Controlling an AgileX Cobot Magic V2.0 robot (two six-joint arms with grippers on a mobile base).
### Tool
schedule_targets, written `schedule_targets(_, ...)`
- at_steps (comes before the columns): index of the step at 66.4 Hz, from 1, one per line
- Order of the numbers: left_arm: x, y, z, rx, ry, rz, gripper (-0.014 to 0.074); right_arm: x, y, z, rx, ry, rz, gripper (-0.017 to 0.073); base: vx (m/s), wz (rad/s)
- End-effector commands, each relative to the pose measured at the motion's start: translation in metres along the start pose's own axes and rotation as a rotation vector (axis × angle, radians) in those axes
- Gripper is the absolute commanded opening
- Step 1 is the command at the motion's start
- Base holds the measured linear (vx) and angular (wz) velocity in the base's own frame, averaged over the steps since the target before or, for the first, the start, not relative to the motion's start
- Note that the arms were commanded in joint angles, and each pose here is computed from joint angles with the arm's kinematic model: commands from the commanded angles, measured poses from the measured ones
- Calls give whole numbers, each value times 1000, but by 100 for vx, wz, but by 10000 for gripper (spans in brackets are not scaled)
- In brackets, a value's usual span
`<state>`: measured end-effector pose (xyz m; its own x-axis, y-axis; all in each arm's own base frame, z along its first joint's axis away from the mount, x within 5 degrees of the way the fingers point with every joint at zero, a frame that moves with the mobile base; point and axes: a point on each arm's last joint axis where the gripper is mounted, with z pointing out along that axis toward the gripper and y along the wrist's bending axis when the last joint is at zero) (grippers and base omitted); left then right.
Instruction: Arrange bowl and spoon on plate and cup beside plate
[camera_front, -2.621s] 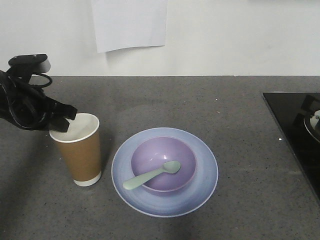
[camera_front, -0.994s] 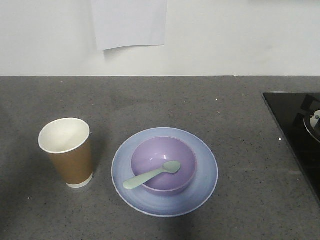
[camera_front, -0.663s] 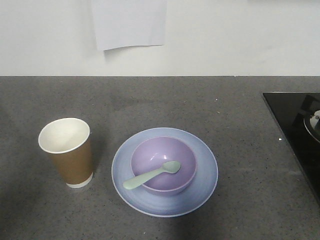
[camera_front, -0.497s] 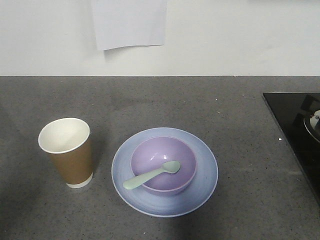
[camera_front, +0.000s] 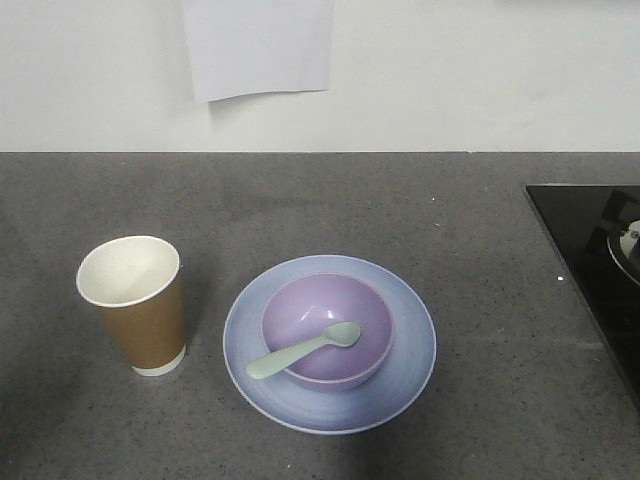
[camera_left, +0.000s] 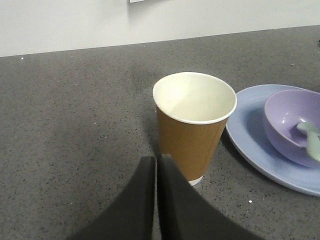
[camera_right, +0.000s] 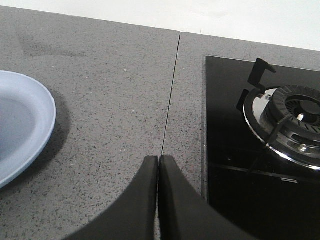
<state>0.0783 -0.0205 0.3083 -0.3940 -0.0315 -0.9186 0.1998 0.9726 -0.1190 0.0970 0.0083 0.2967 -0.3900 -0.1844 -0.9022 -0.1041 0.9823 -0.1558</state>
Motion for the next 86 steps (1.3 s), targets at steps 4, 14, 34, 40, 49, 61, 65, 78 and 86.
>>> schedule_targets(4,-13,-1,-3,4,-81,-19,-7,-12,-1,-3,-1,-76,-20,-5,0,0)
schedule_targets(14,-12,0,-3,-13,-69,30,-7,-12,-1,-3,-1,-76,-20,-5,0,0)
schedule_targets(34,0,4,-6,-51,-59,128,-7,-12,-1,-3,-1,-76,-20,-5,0,0)
schedule_targets(40,18,7,-7,-60,-123,144,-7,-12,-1,-3,-1,-76,-21,-5,0,0)
schedule_targets(49,49,10,-9,-73,-278,180,-7,-12,-1,-3,0,-75,-21,-5,0,0)
schedule_targets(61,81,15,-3,-90,-475,187,-7,-12,-1,-3,-1,-76,-21,-5,0,0)
schedule_targets(65,86,17,3,-102,-488,176,-7,-12,-1,-3,0,-73,-20,-5,0,0)
schedule_targets(78,107,27,16,-182,-516,94,-7,-12,-1,-3,3,-69,-21,-5,0,0)
schedule_targets(86,108,29,16,-223,-506,80,-7,-12,-1,-3,3,-69,-21,-5,0,0)
